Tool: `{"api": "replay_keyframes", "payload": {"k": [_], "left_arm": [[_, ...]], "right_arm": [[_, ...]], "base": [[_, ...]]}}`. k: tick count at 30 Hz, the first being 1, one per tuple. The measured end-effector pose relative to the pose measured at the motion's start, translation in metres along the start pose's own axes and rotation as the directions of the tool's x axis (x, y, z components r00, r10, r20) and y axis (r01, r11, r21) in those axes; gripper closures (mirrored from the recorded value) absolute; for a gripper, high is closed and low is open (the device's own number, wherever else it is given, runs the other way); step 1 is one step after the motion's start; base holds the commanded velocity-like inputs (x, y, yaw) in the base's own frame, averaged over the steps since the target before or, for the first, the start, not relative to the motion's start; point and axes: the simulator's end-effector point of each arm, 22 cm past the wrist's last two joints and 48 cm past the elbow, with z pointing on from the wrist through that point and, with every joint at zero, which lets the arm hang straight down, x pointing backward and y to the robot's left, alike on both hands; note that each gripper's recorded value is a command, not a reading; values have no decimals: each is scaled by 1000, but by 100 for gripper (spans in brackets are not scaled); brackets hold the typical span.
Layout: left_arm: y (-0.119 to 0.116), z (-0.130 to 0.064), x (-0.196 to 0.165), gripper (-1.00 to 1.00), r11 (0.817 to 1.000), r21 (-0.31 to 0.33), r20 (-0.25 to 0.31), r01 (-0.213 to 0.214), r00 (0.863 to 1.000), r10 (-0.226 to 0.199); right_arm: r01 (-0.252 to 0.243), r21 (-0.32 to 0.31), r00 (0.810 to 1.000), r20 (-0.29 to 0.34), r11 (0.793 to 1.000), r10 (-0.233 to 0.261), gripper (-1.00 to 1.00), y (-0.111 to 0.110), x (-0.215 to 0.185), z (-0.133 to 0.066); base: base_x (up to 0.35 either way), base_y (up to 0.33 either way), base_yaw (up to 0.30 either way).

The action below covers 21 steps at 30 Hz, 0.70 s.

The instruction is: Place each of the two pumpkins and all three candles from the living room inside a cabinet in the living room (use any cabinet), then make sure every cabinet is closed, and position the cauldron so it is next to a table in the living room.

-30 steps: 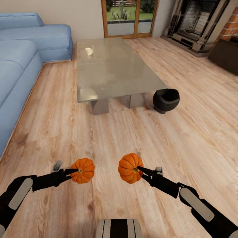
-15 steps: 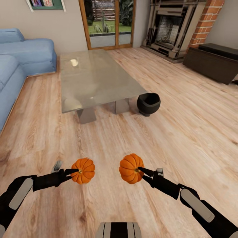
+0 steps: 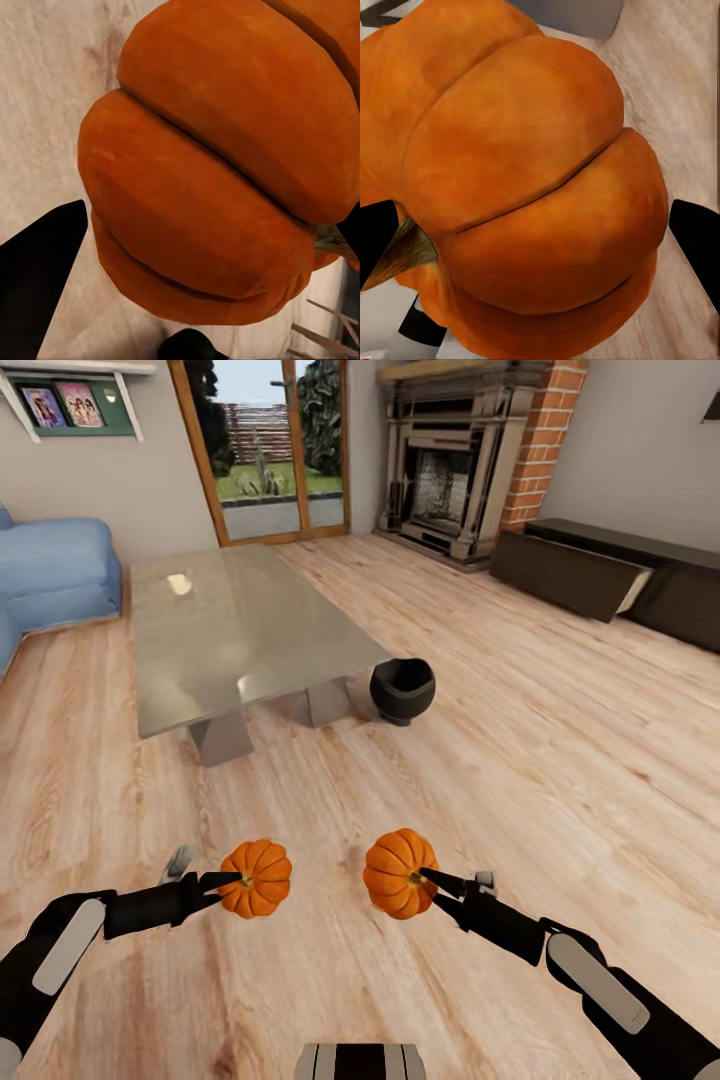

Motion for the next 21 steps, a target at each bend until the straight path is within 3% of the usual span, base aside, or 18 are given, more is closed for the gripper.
{"api": "replay_keyframes", "payload": {"k": [8, 12, 16, 21], "left_arm": [[-17, -5, -2, 100, 999, 12, 7, -31, 999, 31], [-21, -5, 2, 100, 999, 1, -4, -51, 999, 51], [-27, -8, 0, 100, 998, 1, 3, -68, 998, 68], [-41, -13, -3, 100, 996, 16, 15, -87, 996, 86]], "right_arm": [[12, 44, 1000, 19, 999, -13, 100, -13, 4, -16], [85, 58, 995, 55, 995, -88, 100, -13, -1, -21], [196, 62, 980, 13, 979, -197, 100, -8, 9, -21], [245, 62, 969, 6, 968, -246, 100, -2, 11, -25]], "base": [[0, 0, -279], [0, 0, -278], [0, 0, -273], [0, 0, -263]]}}
